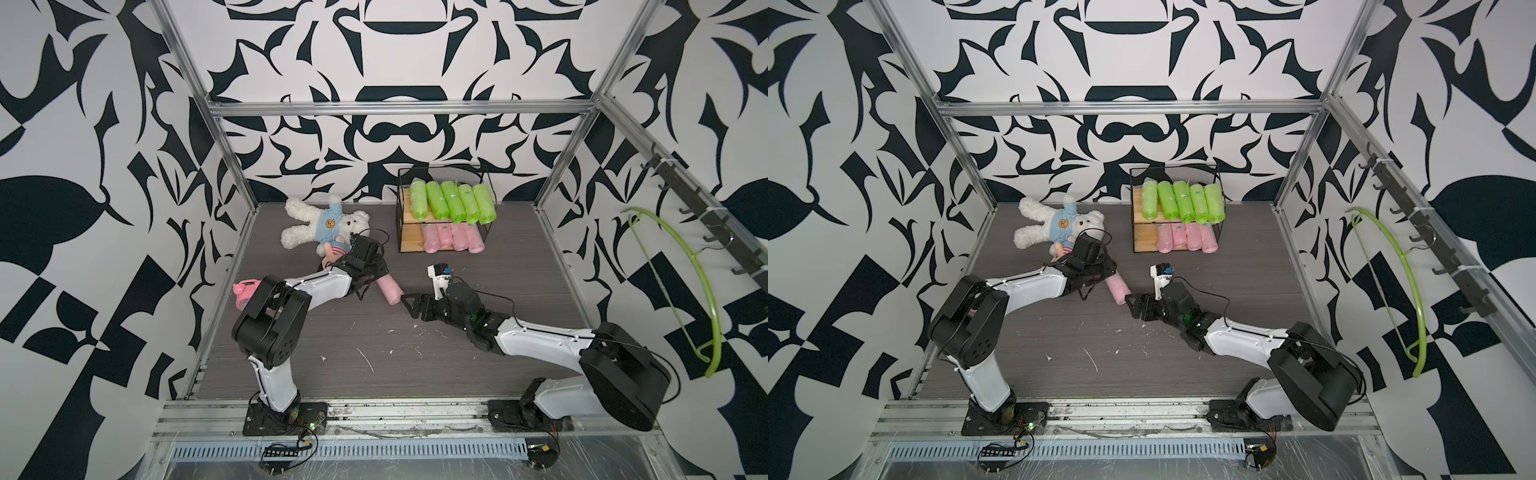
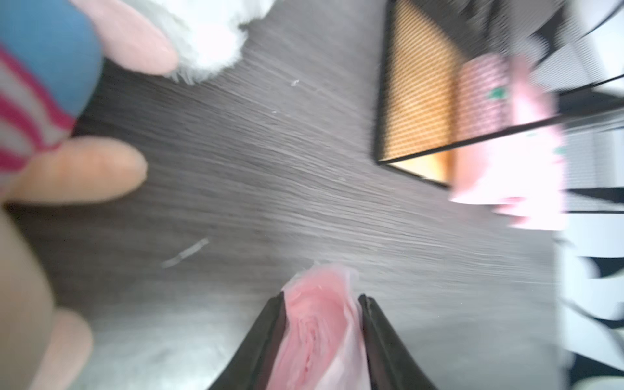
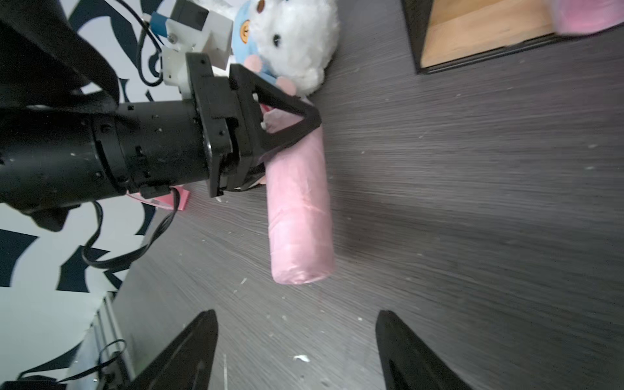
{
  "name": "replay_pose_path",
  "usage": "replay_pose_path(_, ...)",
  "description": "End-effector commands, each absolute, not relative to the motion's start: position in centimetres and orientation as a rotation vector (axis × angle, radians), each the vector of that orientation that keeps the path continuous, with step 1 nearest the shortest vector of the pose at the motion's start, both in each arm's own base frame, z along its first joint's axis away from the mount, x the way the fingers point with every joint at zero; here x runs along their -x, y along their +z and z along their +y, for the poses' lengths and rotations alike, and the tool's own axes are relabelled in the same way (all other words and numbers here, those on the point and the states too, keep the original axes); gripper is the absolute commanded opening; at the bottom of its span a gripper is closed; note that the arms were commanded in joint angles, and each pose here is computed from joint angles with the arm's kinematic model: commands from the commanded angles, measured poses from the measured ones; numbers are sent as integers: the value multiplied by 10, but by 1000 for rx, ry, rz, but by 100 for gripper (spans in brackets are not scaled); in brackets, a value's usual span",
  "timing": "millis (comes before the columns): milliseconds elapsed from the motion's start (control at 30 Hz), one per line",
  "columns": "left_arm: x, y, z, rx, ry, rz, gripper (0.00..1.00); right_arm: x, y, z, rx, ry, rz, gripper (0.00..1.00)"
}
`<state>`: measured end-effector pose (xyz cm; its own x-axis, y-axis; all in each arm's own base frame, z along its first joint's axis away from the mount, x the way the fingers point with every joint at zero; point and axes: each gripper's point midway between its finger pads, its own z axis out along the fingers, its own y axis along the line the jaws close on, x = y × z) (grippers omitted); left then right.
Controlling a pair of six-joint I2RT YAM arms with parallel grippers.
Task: Sort the rolls of trash bags by color and place them on the shelf
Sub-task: Pick up the roll of trash bags from the center of the board.
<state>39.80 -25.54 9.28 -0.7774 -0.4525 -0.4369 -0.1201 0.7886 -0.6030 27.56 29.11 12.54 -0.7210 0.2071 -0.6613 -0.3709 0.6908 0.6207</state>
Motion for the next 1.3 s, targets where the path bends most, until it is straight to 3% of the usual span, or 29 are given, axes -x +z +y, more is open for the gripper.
replay_pose_path(0, -396, 137, -270, 501, -998, 2271, 38, -292, 161, 306, 58, 1066, 2018, 83)
replay_pose_path(400, -370, 173, -281, 491, -1128, 2217, 39, -300, 180, 319, 72, 1107, 1923, 78)
replay_pose_path(933, -370, 173, -279, 497, -1129, 2206, 43, -302, 190, 317, 57, 1112, 1874, 45)
replay_pose_path(1267, -367, 172, -269, 461, -1046, 2214, 71, -303, 184, 300, 50, 992, 1907, 33)
